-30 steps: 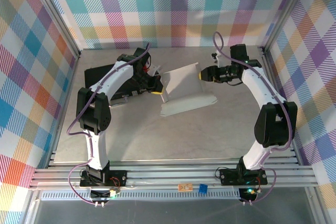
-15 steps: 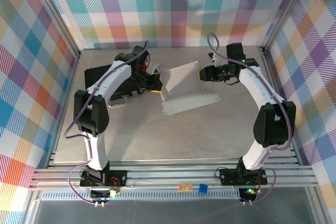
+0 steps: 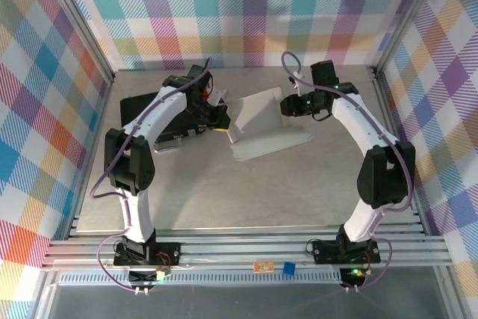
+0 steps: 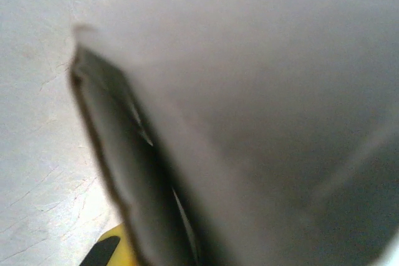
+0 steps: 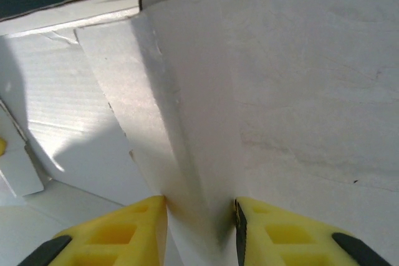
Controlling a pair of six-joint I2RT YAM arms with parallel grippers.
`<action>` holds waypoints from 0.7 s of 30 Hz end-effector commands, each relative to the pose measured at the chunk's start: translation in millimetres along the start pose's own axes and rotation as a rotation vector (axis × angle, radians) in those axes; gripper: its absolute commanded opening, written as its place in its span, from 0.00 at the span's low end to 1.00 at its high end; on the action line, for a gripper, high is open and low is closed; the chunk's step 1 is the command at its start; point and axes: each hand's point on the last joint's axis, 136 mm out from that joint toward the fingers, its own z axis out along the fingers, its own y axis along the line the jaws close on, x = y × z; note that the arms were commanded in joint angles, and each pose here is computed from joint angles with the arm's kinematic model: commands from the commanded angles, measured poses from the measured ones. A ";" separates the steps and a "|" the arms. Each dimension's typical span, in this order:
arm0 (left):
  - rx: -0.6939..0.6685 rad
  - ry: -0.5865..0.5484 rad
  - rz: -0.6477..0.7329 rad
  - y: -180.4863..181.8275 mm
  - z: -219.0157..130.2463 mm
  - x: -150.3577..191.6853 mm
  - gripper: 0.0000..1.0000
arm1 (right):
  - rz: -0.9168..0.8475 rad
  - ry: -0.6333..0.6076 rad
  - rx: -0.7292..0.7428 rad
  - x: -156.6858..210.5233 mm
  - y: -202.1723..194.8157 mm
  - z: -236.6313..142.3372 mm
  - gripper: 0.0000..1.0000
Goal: Fold the paper box
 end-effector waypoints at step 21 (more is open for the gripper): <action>0.024 -0.048 0.090 -23.7 -12.3 -3.1 0.00 | -0.031 0.017 0.353 -7.8 -8.3 30.5 0.00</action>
